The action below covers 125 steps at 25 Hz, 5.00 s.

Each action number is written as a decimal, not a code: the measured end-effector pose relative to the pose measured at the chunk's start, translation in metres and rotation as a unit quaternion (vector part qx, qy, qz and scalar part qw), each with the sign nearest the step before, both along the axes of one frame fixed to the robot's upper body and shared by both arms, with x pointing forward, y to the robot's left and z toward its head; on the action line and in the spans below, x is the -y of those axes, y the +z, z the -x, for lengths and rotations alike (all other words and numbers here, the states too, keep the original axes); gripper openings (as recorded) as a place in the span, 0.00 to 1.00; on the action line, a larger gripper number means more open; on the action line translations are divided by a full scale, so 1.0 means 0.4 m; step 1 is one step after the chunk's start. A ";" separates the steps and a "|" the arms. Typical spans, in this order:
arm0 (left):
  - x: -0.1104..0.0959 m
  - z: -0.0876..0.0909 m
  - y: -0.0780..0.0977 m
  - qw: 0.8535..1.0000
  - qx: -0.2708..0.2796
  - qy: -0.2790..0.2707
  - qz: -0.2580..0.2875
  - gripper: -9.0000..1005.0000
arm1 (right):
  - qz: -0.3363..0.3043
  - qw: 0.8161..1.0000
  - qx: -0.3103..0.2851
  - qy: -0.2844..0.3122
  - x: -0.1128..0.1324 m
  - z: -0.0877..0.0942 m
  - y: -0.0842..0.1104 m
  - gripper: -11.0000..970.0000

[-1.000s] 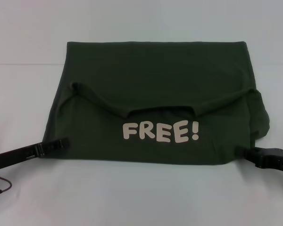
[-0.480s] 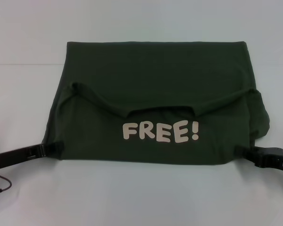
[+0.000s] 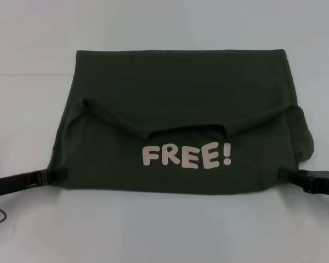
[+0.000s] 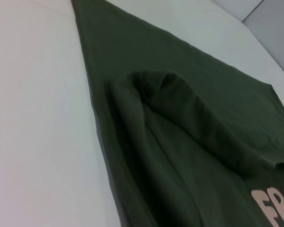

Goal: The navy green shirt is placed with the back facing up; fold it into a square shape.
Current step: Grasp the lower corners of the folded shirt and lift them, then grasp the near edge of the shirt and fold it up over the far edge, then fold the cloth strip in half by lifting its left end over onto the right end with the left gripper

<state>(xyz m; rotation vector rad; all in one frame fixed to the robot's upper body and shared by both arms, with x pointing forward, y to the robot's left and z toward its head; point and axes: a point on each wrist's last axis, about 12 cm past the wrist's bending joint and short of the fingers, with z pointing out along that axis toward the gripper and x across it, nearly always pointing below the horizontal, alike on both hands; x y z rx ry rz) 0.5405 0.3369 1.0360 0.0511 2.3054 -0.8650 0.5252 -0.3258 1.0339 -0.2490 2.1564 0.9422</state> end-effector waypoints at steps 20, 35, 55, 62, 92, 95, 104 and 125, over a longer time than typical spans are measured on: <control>-0.032 0.151 0.072 0.960 -0.197 -0.162 0.113 0.04 | -0.002 0.959 -0.138 0.249 0.001 0.158 0.002 0.03; -0.065 0.171 0.127 0.950 -0.197 -0.183 0.156 0.04 | -0.033 0.950 -0.142 0.275 0.004 0.167 0.031 0.03; -0.077 -0.004 0.145 0.975 -0.031 0.036 0.216 0.04 | -0.087 0.995 -0.046 0.026 0.061 -0.013 0.103 0.03; -0.041 -0.058 0.129 0.977 0.009 0.080 0.196 0.04 | -0.087 0.994 -0.030 -0.064 0.047 -0.078 0.093 0.03; 0.074 -0.168 0.067 0.976 0.100 0.177 0.078 0.04 | 0.009 0.988 0.008 -0.154 -0.103 -0.254 0.090 0.03; 0.082 -0.171 0.065 0.975 0.105 0.182 0.075 0.04 | 0.005 0.987 0.009 -0.159 -0.104 -0.256 0.091 0.03; 0.100 -0.173 0.058 0.972 0.117 0.191 0.074 0.04 | 0.003 0.985 0.003 -0.172 -0.114 -0.261 0.082 0.03; 0.146 -0.178 0.018 0.949 0.176 0.261 0.033 0.34 | 0.001 0.984 0.004 -0.180 -0.122 -0.254 0.064 0.71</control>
